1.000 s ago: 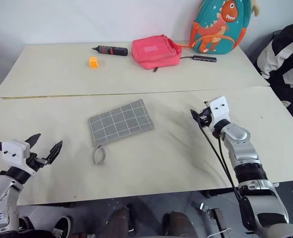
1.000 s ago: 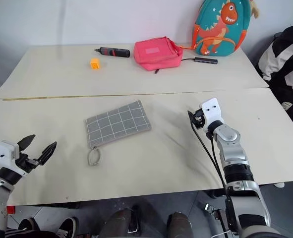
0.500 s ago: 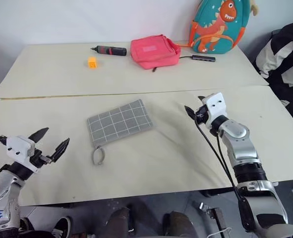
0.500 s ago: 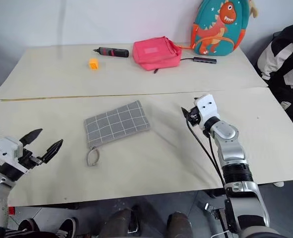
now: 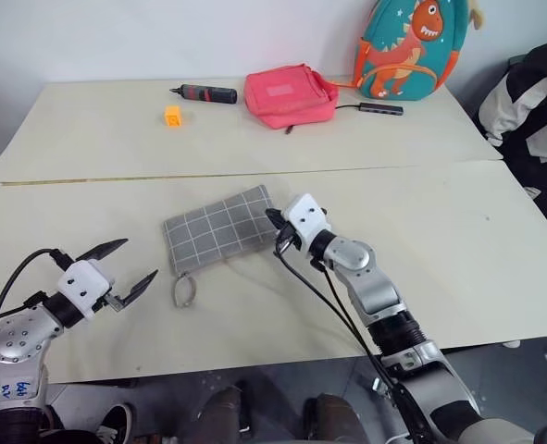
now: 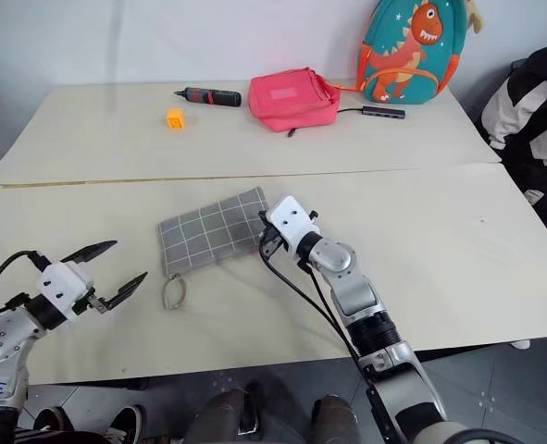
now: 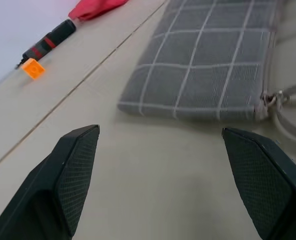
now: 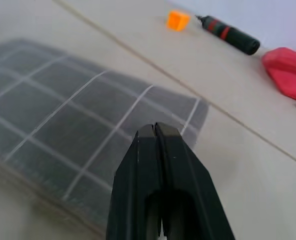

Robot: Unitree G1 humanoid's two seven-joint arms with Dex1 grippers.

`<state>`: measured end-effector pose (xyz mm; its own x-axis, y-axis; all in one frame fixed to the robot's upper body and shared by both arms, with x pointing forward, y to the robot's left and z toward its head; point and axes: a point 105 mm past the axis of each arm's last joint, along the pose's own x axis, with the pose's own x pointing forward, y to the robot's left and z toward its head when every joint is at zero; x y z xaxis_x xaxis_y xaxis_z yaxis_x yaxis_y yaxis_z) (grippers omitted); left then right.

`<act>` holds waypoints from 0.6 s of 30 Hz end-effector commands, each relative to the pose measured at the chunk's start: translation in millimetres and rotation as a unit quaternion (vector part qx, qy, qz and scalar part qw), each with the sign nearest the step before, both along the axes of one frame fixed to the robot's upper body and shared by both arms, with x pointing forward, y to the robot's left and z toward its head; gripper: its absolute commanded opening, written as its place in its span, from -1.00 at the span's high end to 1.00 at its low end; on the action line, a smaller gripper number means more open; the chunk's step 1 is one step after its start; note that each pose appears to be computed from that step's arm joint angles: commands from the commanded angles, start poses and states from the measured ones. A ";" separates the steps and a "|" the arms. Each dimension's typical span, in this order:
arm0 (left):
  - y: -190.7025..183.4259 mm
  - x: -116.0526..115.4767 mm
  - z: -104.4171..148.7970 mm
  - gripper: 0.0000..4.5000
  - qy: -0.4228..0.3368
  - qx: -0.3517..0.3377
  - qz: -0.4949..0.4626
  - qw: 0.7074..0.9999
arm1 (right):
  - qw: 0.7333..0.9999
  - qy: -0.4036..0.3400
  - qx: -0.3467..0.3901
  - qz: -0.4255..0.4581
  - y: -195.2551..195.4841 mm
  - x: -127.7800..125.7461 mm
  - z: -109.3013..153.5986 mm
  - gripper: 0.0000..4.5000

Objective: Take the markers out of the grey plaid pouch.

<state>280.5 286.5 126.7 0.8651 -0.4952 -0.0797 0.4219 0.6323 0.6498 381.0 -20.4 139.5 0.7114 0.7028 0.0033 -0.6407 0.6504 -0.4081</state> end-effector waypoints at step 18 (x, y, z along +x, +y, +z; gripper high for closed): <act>-31.3 39.7 -24.3 -0.86 -0.055 0.188 -0.107 0.975 | 0.997 -0.012 -0.074 -0.013 -14.4 2.7 -17.2 0.99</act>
